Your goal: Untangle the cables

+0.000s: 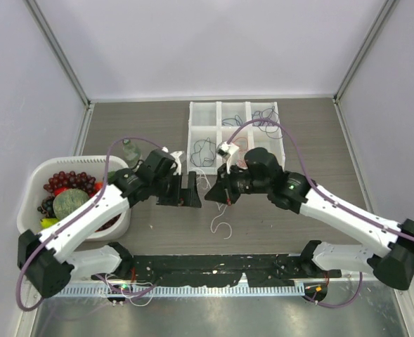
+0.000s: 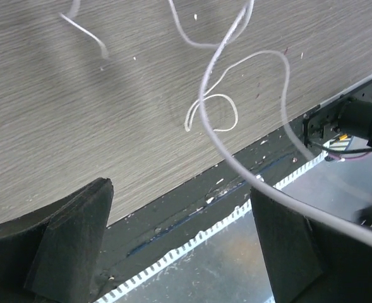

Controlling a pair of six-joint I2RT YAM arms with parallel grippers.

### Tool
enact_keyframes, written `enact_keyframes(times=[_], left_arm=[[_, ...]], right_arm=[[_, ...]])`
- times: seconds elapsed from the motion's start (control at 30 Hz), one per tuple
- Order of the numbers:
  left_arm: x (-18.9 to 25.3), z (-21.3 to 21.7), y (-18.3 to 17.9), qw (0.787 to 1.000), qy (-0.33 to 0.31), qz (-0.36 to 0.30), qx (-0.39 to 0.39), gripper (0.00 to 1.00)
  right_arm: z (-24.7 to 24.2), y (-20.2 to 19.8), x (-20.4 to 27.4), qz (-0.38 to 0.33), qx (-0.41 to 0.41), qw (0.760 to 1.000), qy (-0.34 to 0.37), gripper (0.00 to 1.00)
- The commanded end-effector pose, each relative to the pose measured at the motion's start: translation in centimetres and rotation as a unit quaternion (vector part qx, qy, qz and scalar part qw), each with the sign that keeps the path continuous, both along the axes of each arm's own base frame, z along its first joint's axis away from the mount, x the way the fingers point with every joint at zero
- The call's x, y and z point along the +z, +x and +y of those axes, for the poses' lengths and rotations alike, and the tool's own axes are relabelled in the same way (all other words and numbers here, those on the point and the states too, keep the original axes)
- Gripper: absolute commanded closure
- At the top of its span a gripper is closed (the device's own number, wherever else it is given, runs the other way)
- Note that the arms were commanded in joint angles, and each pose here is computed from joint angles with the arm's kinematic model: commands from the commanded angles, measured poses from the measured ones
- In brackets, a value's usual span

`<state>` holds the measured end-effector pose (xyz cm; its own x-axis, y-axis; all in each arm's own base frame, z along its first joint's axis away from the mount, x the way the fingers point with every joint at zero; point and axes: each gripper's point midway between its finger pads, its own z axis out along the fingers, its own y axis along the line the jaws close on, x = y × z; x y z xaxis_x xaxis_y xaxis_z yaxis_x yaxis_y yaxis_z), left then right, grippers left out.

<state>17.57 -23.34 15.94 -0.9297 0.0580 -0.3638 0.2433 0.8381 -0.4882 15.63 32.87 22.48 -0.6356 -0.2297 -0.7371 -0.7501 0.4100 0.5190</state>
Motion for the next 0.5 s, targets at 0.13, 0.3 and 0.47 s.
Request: enact_keyframes(times=[0.13,0.3,0.47], left_arm=[[3.3,1.5,-1.1,0.99,-0.082,-0.119,-0.002,0.12],[4.2,1.9,-2.1,0.983,-0.124,-0.138,0.009,0.41],[7.5,2.4,-0.3,0.959,-0.158,-0.231,0.037,0.4]], right_arm=[[-1.6,2.8,8.6,-0.056,-0.073,0.991,0.1,0.99],[-1.5,1.9,11.8,-0.051,-0.03,0.988,0.141,0.99],[-1.5,0.6,14.4,-0.031,0.01,0.984,0.172,0.99]])
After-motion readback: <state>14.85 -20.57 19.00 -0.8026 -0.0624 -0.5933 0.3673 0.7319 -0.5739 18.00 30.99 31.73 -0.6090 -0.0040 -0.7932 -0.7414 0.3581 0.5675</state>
